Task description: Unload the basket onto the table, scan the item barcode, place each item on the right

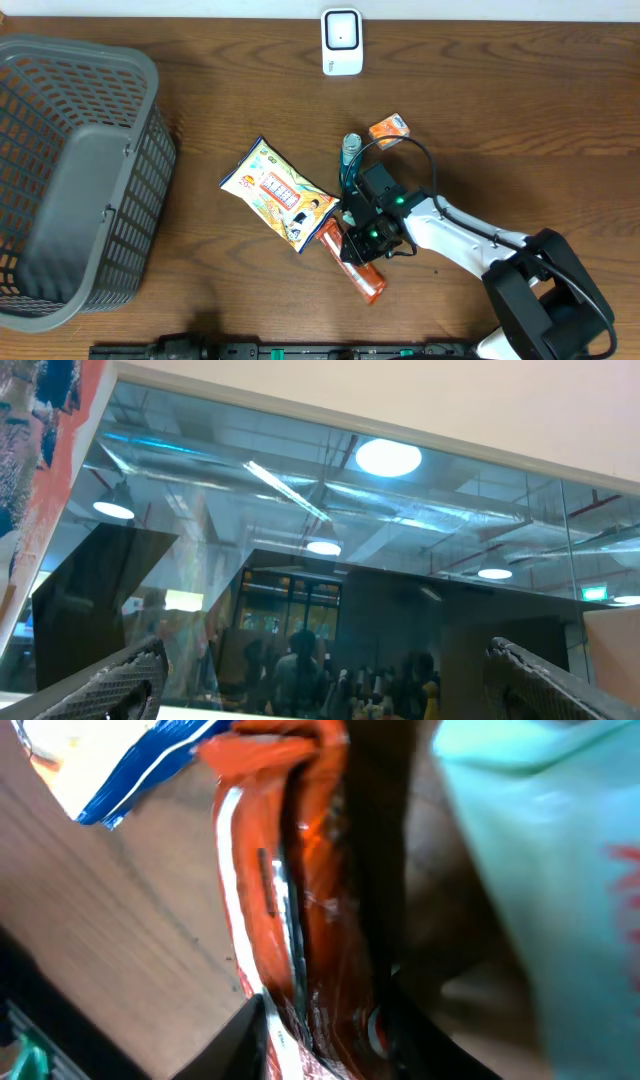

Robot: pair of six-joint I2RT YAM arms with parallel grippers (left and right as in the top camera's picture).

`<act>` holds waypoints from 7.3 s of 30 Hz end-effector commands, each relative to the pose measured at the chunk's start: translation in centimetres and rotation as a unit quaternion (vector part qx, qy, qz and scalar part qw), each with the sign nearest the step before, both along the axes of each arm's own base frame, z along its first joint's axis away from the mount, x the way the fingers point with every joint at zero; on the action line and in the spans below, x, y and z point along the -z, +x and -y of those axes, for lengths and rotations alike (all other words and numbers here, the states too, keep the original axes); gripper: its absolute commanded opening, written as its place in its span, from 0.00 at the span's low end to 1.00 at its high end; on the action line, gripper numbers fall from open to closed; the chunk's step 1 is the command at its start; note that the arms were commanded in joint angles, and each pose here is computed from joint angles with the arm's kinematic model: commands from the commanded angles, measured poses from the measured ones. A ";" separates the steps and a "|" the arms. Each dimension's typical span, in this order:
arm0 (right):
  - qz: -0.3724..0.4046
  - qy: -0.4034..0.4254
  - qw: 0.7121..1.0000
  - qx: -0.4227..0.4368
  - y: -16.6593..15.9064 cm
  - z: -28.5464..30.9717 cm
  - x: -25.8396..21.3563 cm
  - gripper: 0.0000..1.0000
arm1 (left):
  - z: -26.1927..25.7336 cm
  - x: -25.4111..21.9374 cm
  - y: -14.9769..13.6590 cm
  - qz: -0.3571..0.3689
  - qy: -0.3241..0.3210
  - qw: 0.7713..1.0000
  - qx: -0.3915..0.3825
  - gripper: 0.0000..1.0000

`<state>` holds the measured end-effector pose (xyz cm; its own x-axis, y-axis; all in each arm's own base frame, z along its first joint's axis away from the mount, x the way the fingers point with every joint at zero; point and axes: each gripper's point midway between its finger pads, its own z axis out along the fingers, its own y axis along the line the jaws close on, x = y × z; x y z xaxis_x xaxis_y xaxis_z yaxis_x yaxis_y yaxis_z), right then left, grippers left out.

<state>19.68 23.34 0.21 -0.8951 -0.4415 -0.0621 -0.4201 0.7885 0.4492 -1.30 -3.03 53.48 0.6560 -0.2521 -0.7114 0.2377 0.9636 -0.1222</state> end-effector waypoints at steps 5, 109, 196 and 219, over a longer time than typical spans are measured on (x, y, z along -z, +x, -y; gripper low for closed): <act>-0.036 -0.007 0.999 -0.001 -1.3 0.6 1.3 0.27 | 0.1 0.1 -0.4 0.006 -0.001 1.000 0.003 1.00; 0.035 0.134 0.990 0.027 4.0 -8.2 0.4 0.41 | 0.1 0.1 -0.3 0.004 -0.001 1.000 0.003 1.00; 0.096 0.286 0.951 0.070 -3.6 -0.9 -23.3 0.01 | -5.3 6.4 10.1 -0.066 -0.081 0.989 -0.107 1.00; 0.096 0.287 0.950 0.082 -3.8 -0.4 -23.6 0.01 | -3.0 17.8 19.8 -0.195 -0.027 0.980 -0.021 1.00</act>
<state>15.90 24.14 23.06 -0.9000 -0.1639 -0.4040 -0.4281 0.5077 0.7477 17.29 0.58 38.02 0.4049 -0.2593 -0.8768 0.0922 0.9656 -0.2430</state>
